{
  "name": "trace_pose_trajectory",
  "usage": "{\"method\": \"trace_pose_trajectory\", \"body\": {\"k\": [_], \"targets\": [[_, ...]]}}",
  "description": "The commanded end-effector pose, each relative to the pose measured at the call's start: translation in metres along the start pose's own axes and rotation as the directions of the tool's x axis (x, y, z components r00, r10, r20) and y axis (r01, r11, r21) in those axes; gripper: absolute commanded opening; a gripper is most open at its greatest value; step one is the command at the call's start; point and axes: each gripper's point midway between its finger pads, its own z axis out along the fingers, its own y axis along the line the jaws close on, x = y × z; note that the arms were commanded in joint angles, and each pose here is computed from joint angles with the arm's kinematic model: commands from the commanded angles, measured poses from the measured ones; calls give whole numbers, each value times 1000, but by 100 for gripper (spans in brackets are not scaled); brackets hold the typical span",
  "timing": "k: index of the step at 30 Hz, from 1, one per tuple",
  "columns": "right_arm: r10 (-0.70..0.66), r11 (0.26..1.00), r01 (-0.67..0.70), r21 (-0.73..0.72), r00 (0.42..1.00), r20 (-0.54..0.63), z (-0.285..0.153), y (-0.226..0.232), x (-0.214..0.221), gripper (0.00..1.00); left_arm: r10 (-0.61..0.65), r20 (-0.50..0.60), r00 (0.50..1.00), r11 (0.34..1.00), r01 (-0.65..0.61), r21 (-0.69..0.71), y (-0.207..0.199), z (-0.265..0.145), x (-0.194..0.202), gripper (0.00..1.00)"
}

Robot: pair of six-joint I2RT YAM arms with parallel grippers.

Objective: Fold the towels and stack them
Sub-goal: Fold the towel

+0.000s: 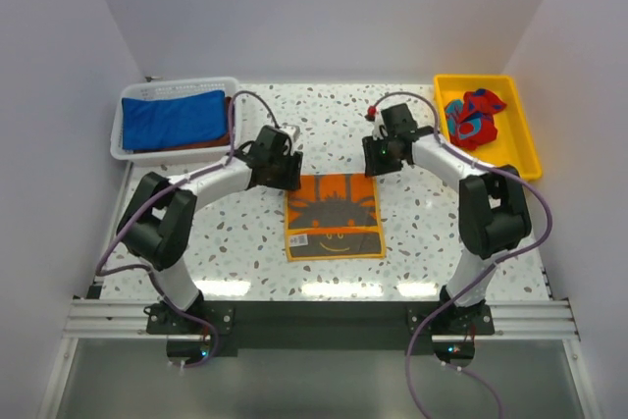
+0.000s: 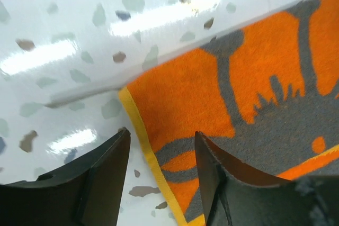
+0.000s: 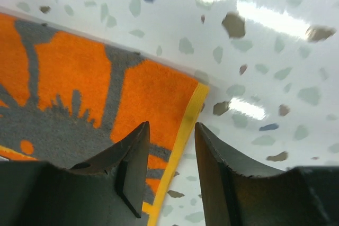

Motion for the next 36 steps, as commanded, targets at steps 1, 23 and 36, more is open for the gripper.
{"method": "trace_pose_trajectory", "body": {"k": [1,23,36], "targets": [[-233,972,231,40,970,70,-38,-6,-44,45,196,73,978,980,-192,-52,9,-18,-49,58],[-643,753,587,-296,752,-146,8,-5,-41,46,625,-92,775,772,-598,213,19,29,-51,69],[-631,766,541,-347,736,-245,39,-15,-10,40,623,-114,774,774,-588,235,18,38,-46,65]]}}
